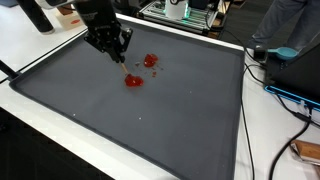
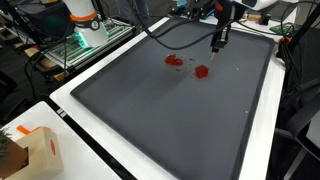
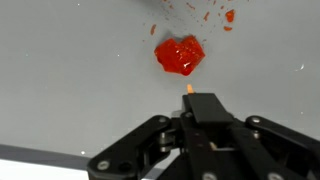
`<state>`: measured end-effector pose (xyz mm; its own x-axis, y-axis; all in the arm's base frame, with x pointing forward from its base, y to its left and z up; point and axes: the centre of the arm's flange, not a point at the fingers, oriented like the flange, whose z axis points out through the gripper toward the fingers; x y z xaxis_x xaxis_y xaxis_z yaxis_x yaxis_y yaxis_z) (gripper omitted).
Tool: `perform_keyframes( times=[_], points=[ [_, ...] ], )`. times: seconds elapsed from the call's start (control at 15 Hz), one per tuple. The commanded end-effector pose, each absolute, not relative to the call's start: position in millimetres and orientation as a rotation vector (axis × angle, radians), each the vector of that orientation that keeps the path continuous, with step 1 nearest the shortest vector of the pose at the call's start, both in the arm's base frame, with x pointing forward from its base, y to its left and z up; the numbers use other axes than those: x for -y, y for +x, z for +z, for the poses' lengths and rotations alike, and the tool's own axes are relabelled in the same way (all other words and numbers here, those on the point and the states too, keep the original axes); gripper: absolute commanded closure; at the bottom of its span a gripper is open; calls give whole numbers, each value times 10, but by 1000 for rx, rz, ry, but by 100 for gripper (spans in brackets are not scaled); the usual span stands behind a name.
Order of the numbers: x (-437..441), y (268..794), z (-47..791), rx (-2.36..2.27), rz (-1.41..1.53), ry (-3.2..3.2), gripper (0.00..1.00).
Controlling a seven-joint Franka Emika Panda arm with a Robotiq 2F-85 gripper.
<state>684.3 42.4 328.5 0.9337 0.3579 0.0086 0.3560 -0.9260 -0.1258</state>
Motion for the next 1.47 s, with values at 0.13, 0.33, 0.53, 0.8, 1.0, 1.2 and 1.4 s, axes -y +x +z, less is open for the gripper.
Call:
perform_keyframes(
  times=[0.13,0.33,0.53,0.8,1.0,1.2,1.4],
  points=[
    [-426,6820,3293,551,25,-2966,88],
    [-427,6817,3295,551,25,-2966,97],
    [-520,6839,3207,444,13,-3167,97],
    [-637,6861,3089,338,5,-3373,97],
    [-724,6879,2940,251,11,-3531,97],
    [-779,6882,2796,153,2,-3682,97],
    [-815,6889,2650,92,30,-3791,97]
  ],
)
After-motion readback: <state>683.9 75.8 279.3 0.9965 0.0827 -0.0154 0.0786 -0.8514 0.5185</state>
